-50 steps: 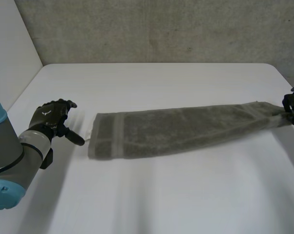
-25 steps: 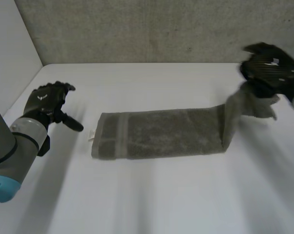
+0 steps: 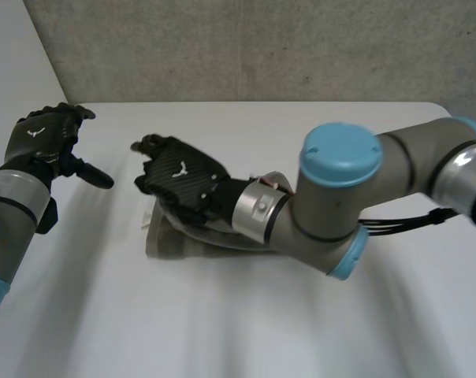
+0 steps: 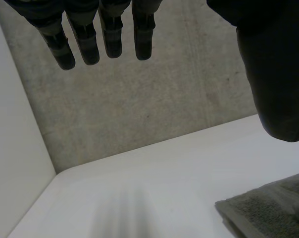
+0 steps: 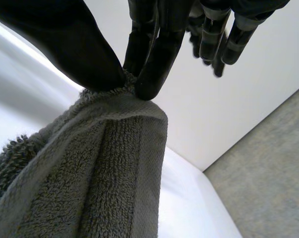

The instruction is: Fold the towel.

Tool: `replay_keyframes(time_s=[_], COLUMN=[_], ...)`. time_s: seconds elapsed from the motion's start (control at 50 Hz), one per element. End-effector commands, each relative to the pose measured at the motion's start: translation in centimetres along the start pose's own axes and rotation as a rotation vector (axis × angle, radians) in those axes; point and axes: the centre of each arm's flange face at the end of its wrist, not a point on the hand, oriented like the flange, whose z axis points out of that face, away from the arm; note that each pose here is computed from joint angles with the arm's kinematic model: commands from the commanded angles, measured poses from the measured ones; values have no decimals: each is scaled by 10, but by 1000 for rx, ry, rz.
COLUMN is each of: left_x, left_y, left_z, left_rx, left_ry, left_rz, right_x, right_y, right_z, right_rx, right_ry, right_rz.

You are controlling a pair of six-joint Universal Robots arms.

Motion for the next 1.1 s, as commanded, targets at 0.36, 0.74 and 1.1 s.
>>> replay_keyframes(time_s=[0.36, 0.74, 1.1], left_x=[1, 77, 97], left_y=[11, 31, 73], left_z=[-8, -68, -83], left_rx=[-43, -175, -302], left_ry=[9, 271, 326], left_rz=[-4, 59, 171], right_x=[5, 55, 29], right_y=[6, 28, 96], right_z=[-1, -124, -153], right_rx=[-116, -437, -507], right_ry=[205, 530, 563], right_rz=[35, 231, 288])
